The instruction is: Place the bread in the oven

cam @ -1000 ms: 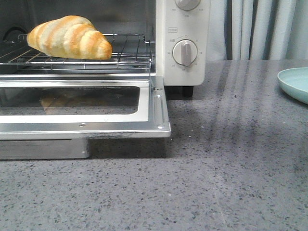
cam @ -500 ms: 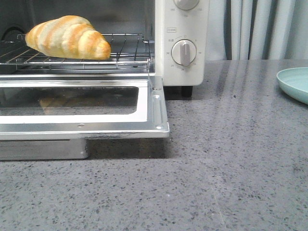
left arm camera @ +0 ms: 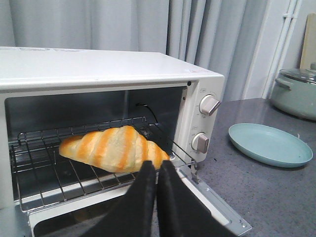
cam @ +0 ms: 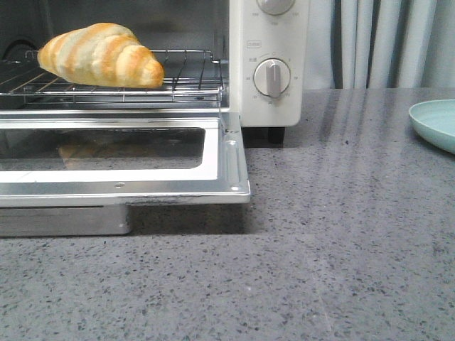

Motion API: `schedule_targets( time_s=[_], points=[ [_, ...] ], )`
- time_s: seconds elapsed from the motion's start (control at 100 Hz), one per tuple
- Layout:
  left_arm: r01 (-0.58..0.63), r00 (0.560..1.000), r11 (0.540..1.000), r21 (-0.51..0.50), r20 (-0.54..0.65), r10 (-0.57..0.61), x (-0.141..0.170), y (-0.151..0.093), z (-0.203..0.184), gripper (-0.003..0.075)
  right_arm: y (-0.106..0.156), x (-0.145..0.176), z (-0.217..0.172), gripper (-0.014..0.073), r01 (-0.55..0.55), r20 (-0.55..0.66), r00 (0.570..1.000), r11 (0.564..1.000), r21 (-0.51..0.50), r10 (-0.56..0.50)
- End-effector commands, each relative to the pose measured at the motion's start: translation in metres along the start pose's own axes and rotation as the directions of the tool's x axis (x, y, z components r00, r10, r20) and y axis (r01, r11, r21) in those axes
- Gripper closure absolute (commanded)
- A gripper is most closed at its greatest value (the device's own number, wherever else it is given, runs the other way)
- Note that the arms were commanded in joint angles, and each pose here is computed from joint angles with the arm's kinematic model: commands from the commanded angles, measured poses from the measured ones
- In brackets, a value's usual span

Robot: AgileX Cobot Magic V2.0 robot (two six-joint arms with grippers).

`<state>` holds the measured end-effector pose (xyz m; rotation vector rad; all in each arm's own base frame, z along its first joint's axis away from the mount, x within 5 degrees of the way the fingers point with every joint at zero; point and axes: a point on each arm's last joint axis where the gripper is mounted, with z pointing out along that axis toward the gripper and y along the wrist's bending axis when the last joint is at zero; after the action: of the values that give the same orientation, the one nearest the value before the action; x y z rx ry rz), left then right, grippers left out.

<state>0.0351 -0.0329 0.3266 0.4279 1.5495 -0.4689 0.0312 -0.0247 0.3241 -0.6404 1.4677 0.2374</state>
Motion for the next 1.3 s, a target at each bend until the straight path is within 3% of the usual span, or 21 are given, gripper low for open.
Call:
schedule_targets(
  time_s=[0.0, 0.67, 0.84, 1.05, 1.19, 1.29],
  points=[
    [0.017, 0.996, 1.0, -0.026, 0.093, -0.015, -0.016, 0.002, -0.002, 0.0741, 0.002, -0.014, 0.007, 0.0662, 0.041, 0.062, 0.997, 0.999, -0.001, -0.041],
    [0.027, 0.996, 0.999, -0.025, 0.087, -0.025, -0.013, 0.002, 0.0, 0.0741, 0.003, -0.016, 0.008, 0.0664, 0.043, 0.073, 0.996, 0.999, -0.007, -0.043],
    [-0.168, 0.984, 0.973, -0.158, 0.029, 0.175, 0.011, 0.012, 0.0, 0.0741, 0.003, -0.016, 0.008, 0.0664, 0.043, 0.073, 0.996, 0.999, -0.007, -0.043],
    [-0.205, 0.971, 0.903, -0.377, 0.04, 0.238, 0.067, 0.028, 0.001, 0.0741, 0.003, -0.016, 0.008, 0.0664, 0.043, 0.073, 0.996, 0.999, -0.007, -0.043],
    [-0.156, 0.985, 0.886, -0.437, 0.002, 0.174, 0.099, 0.034, 0.002, 0.0741, 0.003, -0.016, 0.008, 0.0664, 0.043, 0.073, 0.996, 0.999, -0.007, -0.043],
    [-0.061, 0.998, 0.893, -0.446, -0.005, 0.066, 0.116, 0.036, 0.003, 0.0741, 0.003, -0.016, 0.008, 0.0664, 0.043, 0.073, 0.996, 0.999, -0.007, -0.043]
  ],
)
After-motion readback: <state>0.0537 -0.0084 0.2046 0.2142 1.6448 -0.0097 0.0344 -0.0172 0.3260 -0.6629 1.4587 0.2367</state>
